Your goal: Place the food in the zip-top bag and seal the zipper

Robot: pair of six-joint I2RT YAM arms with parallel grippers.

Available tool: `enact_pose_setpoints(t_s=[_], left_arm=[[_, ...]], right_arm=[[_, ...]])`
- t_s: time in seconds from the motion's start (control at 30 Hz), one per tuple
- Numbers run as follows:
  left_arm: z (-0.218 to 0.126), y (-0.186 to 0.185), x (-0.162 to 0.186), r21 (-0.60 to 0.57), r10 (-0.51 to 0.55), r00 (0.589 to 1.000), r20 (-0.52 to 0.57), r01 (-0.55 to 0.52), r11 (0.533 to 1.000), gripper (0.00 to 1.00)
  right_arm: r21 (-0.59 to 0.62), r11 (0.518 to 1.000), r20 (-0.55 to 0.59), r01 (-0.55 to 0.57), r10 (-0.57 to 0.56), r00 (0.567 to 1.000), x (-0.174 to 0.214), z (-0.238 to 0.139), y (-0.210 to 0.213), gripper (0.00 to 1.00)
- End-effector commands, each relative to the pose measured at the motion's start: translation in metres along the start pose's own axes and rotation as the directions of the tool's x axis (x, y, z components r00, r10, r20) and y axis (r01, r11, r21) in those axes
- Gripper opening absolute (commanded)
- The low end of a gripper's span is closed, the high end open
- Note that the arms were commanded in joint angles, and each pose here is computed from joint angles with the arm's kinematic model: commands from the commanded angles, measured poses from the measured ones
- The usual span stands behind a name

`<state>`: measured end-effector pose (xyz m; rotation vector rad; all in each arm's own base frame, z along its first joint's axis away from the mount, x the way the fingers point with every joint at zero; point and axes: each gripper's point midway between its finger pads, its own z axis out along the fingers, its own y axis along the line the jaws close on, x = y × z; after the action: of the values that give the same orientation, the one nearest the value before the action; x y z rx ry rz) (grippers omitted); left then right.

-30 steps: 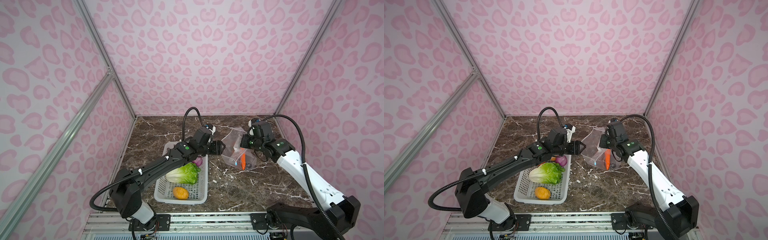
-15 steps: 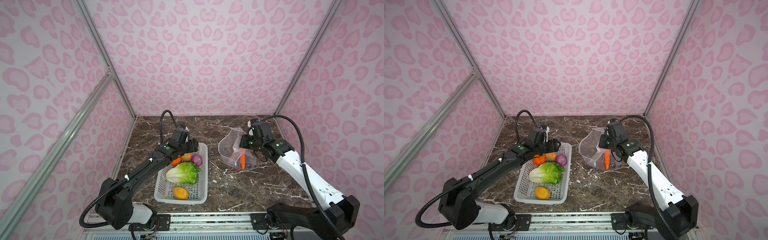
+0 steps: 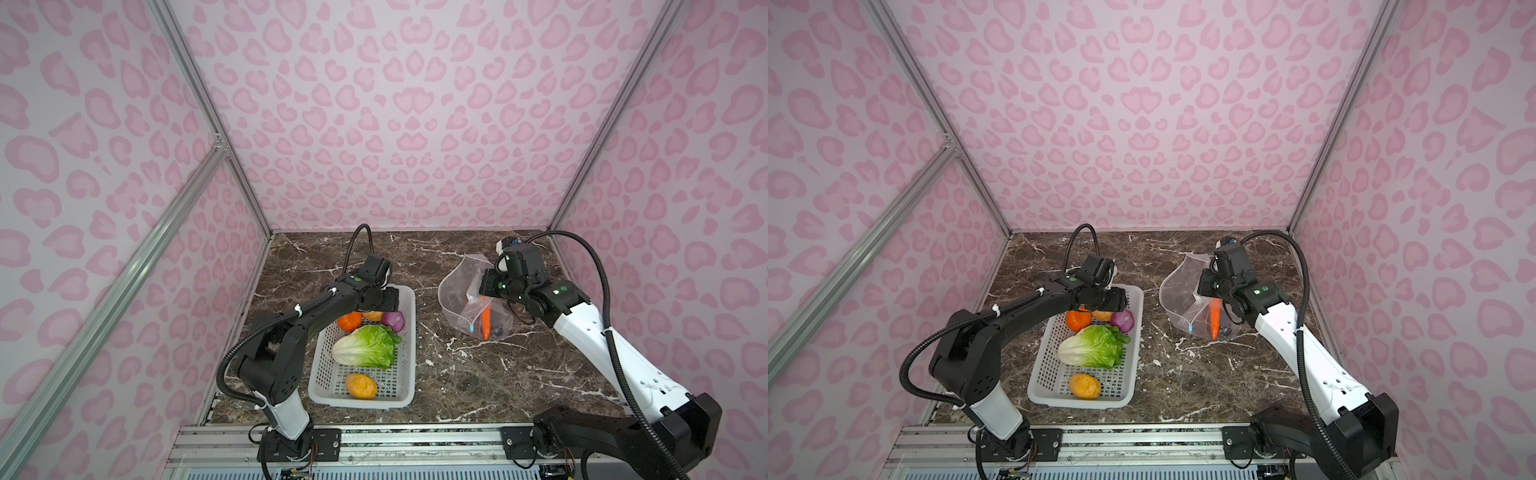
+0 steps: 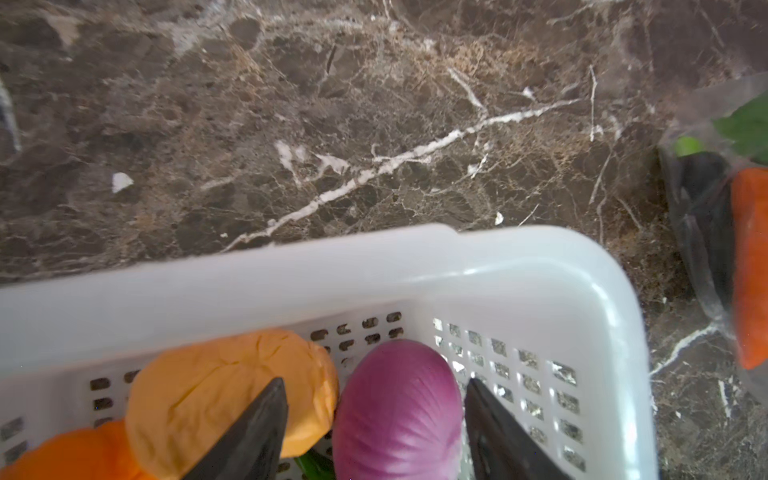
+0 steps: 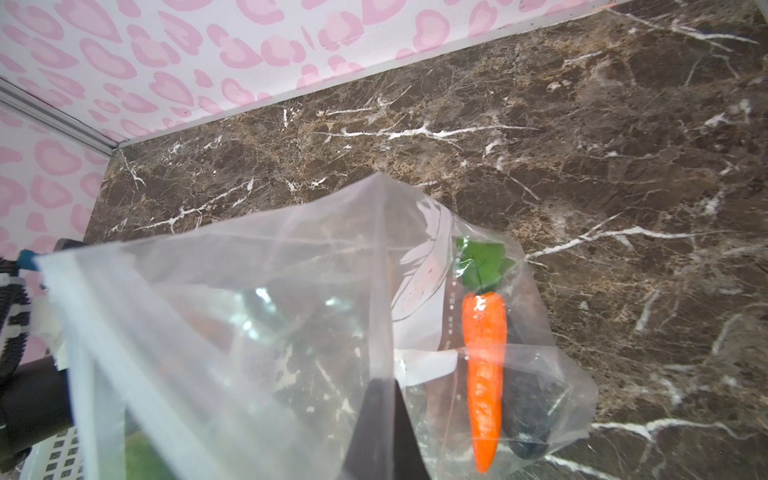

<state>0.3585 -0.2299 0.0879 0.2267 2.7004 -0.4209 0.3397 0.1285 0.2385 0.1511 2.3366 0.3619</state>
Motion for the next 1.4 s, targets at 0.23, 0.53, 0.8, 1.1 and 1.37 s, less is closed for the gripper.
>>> enact_pose_setpoints(t_s=[0.23,0.53,0.8,1.1,1.37], left_arm=[[0.023,-0.003,0.026,-0.015,0.020,0.991,-0.135,-0.022,1.000,0.72],[0.019,0.008,0.036,-0.125,0.058,0.983,-0.176,-0.080,0.989,0.80],[0.025,0.015,0.043,-0.211,0.098,0.971,-0.220,-0.146,0.967,0.83],[0.033,0.015,0.045,-0.214,0.099,0.970,-0.224,-0.148,0.966,0.91],[0.037,0.011,0.037,-0.211,0.107,0.971,-0.215,-0.153,0.966,0.88]], right_arm=[[0.008,1.000,0.020,0.009,-0.009,1.000,0.000,0.000,-0.003,0.00],[-0.001,1.000,0.027,0.005,-0.005,1.000,-0.002,0.000,-0.001,0.00],[-0.009,1.000,0.026,0.000,0.000,1.000,-0.002,0.001,0.000,0.00],[-0.004,1.000,0.031,-0.004,0.004,1.000,-0.001,0.000,-0.002,0.00],[-0.004,1.000,0.033,-0.004,0.005,0.999,0.000,-0.002,-0.002,0.00]])
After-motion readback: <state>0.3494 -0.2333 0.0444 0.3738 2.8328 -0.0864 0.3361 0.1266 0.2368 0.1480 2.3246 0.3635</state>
